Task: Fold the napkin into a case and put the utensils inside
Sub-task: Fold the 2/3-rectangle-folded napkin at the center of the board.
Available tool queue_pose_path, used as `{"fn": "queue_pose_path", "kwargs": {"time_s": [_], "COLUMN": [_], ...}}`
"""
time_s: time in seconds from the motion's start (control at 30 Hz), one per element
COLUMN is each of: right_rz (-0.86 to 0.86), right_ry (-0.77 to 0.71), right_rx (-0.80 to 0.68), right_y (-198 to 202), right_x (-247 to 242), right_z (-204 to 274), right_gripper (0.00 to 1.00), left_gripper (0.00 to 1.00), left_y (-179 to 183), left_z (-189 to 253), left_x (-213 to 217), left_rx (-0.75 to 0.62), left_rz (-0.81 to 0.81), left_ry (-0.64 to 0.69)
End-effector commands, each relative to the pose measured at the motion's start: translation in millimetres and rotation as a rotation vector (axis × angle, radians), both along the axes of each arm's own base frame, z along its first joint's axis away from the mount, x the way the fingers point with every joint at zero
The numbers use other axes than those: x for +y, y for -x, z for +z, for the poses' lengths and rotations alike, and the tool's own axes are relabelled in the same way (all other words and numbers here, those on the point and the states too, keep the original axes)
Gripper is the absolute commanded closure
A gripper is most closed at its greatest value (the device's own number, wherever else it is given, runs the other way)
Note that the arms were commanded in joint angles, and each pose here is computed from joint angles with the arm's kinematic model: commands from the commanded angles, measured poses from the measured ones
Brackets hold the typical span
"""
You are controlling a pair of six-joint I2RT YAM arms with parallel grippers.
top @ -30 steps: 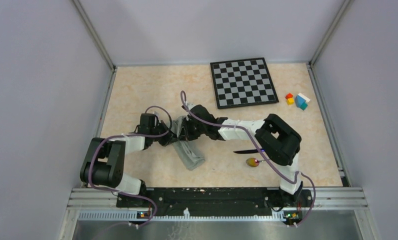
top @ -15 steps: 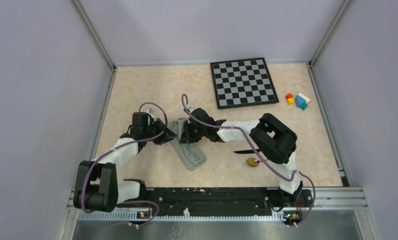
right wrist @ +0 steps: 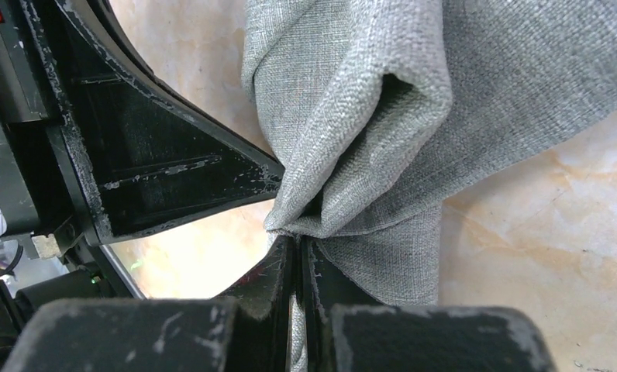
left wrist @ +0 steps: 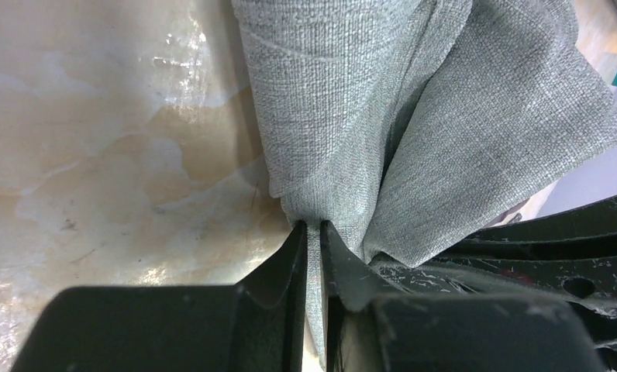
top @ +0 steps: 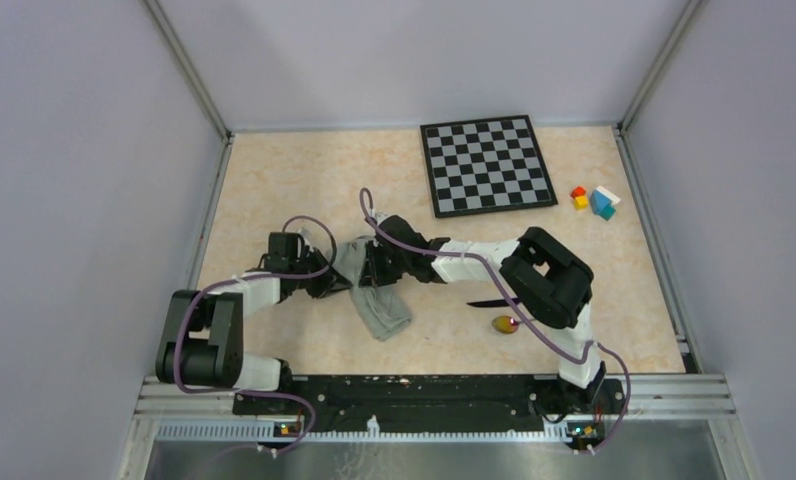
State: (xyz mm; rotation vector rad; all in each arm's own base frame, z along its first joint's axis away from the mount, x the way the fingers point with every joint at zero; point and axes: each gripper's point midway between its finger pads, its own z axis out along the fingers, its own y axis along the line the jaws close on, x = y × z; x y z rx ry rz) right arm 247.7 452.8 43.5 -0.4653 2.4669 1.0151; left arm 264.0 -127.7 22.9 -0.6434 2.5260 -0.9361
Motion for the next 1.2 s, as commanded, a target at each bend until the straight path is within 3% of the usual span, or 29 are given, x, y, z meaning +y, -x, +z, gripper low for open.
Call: {"fn": "queue_pose_path", "kwargs": {"time_s": [0.0,0.33,0.47,0.6,0.67,1.07,1.17], "right_rz": [0.026,-0.009,-0.024,-0.024,-0.023,-0.012,-0.001], "right_ry": [-0.058,-0.013,0.01,-0.001,-0.018,-0.051,-0.061], "right_rx": [-0.038,-0.015,-0.012,-0.009,-0.003,-0.01,-0.016], "right_y": [3.0,3.3,4.0,7.4,8.4,9.7,10.7], "right_x": [22.4,19.5,13.0,8.9,9.8,11.8,13.2], "right_z": [27.1,-12.3,-27.4,-34.7,-33.8,-26.0,-23.3], "right_gripper": [1.0,1.0,1.0,1.0,1.0,1.0,1.0], "left_gripper": [0.86,0.87,0.66,0.31,0.22,0.26,0.33], "left_y": [-4.5,2.3,2.3,-7.1,-13.5,-47.0,-52.2], "left_z": [-4.9,5.7,28.8,61.7,71.8,68.8,58.2], "left_x": [2.3,8.7,7.9,5.0,6.7,-7.6,-9.7], "left_rx": [-0.036,-0.053,-0.127,-0.25,-0.287,-0.283,-0.242], "left_rz": [0.002,-0.008,-0.019,-0.057,-0.061,-0.112,-0.107], "left_ry": [-0.016,-0.061,-0.056,-0.056,-0.083,-0.15,-0.173]}}
